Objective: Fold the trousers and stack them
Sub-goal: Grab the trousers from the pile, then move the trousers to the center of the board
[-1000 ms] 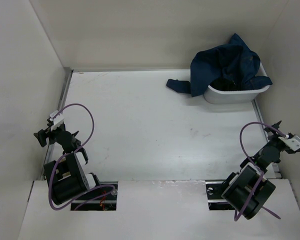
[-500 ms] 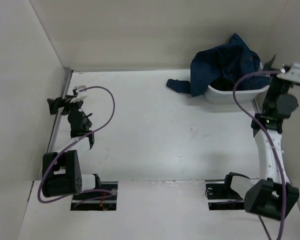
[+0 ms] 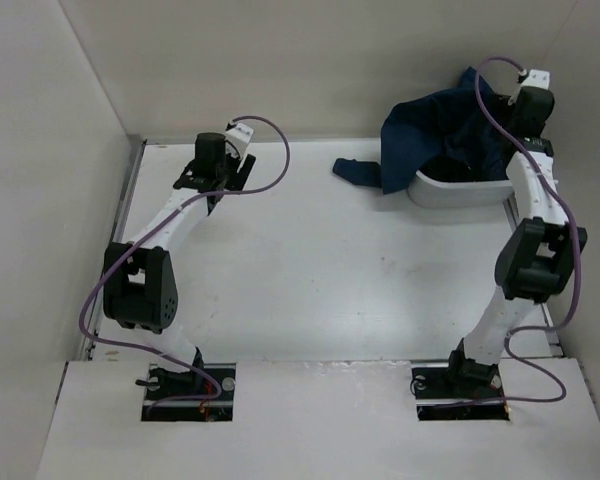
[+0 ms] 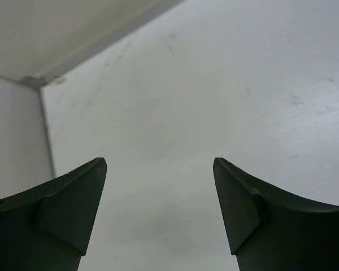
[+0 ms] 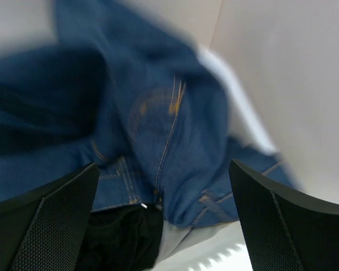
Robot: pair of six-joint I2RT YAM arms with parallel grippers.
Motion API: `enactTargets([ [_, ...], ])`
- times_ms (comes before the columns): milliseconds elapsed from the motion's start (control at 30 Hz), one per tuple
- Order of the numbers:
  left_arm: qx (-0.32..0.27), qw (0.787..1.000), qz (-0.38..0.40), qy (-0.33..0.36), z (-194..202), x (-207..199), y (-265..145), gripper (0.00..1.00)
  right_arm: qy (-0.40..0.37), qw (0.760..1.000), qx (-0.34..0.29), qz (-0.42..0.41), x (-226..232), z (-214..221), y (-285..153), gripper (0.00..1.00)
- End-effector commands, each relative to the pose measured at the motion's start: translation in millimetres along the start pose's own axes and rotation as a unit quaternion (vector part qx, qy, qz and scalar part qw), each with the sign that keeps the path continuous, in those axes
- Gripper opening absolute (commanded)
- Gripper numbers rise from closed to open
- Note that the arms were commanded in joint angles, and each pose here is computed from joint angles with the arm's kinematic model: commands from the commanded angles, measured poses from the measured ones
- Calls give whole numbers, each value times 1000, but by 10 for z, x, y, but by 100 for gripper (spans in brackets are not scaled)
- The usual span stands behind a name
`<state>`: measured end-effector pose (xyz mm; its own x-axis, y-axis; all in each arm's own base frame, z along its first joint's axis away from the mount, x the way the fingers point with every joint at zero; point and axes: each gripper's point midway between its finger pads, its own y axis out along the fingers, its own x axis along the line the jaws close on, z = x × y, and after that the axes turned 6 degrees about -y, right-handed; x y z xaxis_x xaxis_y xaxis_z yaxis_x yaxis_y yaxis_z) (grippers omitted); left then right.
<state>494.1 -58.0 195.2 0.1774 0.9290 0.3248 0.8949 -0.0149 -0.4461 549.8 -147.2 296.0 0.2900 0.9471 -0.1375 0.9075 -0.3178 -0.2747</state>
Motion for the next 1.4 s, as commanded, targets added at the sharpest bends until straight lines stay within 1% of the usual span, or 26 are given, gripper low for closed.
enactTargets([
  [0, 110, 982, 125, -89, 379, -488, -249, 76, 40, 997, 64, -3, 59, 283, 185, 100],
  [133, 122, 986, 103, -58, 503, -445, -207, 76, 53, 995, 80, 41, -12, 505, 501, 100],
  [267, 125, 988, 78, -51, 600, -320, -264, 77, 70, 989, 57, 116, -316, 528, 693, 100],
  [333, 127, 988, 77, -52, 620, -309, -275, 77, 70, 990, 47, 110, -303, 489, 744, 100],
  [367, 128, 988, 75, -53, 638, -290, -290, 77, 69, 992, 40, 97, -261, 463, 788, 95],
  [400, 130, 987, 72, -54, 666, -271, -295, 77, 68, 993, 37, 89, -230, 461, 826, 86],
  [467, 134, 987, 62, -56, 723, -214, -296, 77, 73, 993, 34, 81, -181, 428, 878, 34],
  [500, 136, 988, 56, -56, 747, -185, -297, 77, 78, 993, 29, 82, -182, 371, 856, 14],
  [533, 137, 987, 55, -57, 765, -175, -303, 77, 80, 993, 19, 83, -201, 266, 804, 4],
  [600, 130, 988, 52, -58, 748, -146, -324, 77, 77, 994, -7, 81, -206, -5, 660, 0],
  [667, 121, 990, 46, -61, 721, -98, -354, 77, 66, 994, -55, 74, -138, -462, 406, 0],
  [700, 116, 990, 42, -64, 705, -54, -384, 77, 53, 991, -100, 66, -37, -872, 142, 0],
  [733, 112, 991, 39, -67, 697, -29, -404, 78, 47, 989, -124, 58, 38, -1096, -21, 0],
  [800, 104, 991, 30, -81, 688, 65, -465, 78, 18, 979, -200, 28, 428, -1777, -626, 0],
  [867, 100, 991, 26, -87, 687, 110, -506, 78, -1, 968, -251, 10, 741, -2189, -1073, 0],
  [967, 93, 990, 17, -102, 714, 189, -634, 79, -18, 940, -340, -23, 1290, -2813, -1907, 0],
  [1033, 78, 991, 14, -111, 727, 230, -812, 79, -10, 898, -433, -74, 1797, -3327, -2837, 0],
  [1100, 65, 991, 10, -116, 717, 257, -915, 80, 11, 864, -492, -110, 2047, -3571, -3443, 1],
  [1133, 58, 991, 7, -119, 705, 278, -953, 80, 16, 857, -502, -115, 2079, -3609, -3547, 1],
  [1167, 52, 991, 4, -123, 697, 299, -1009, 80, 43, 823, -549, -142, 2212, -3750, -4026, 1],
  [1200, 48, 991, 0, -126, 687, 321, -1039, 80, 56, 808, -567, -154, 2250, -3794, -4226, 2],
  [1233, 40, 990, -6, -134, 666, 362, -1090, 80, 83, 779, -595, -179, 2315, -3853, -4567, 3],
  [1267, 34, 989, -11, -142, 642, 404, -1133, 80, 95, 766, -606, -194, 2352, -3866, -4719, 3],
  [1300, 31, 988, -16, -148, 622, 439, -1160, 80, 105, 757, -610, -210, 2407, -3863, -4838, 3],
  [1333, 20, 988, -25, -154, 556, 517, -1219, 80, 97, 757, -604, -228, 2566, -3805, -4906, 4],
  [1367, 14, 987, -30, -156, 507, 563, -1251, 81, 90, 769, -586, -237, 2671, -3728, -4853, 4],
])
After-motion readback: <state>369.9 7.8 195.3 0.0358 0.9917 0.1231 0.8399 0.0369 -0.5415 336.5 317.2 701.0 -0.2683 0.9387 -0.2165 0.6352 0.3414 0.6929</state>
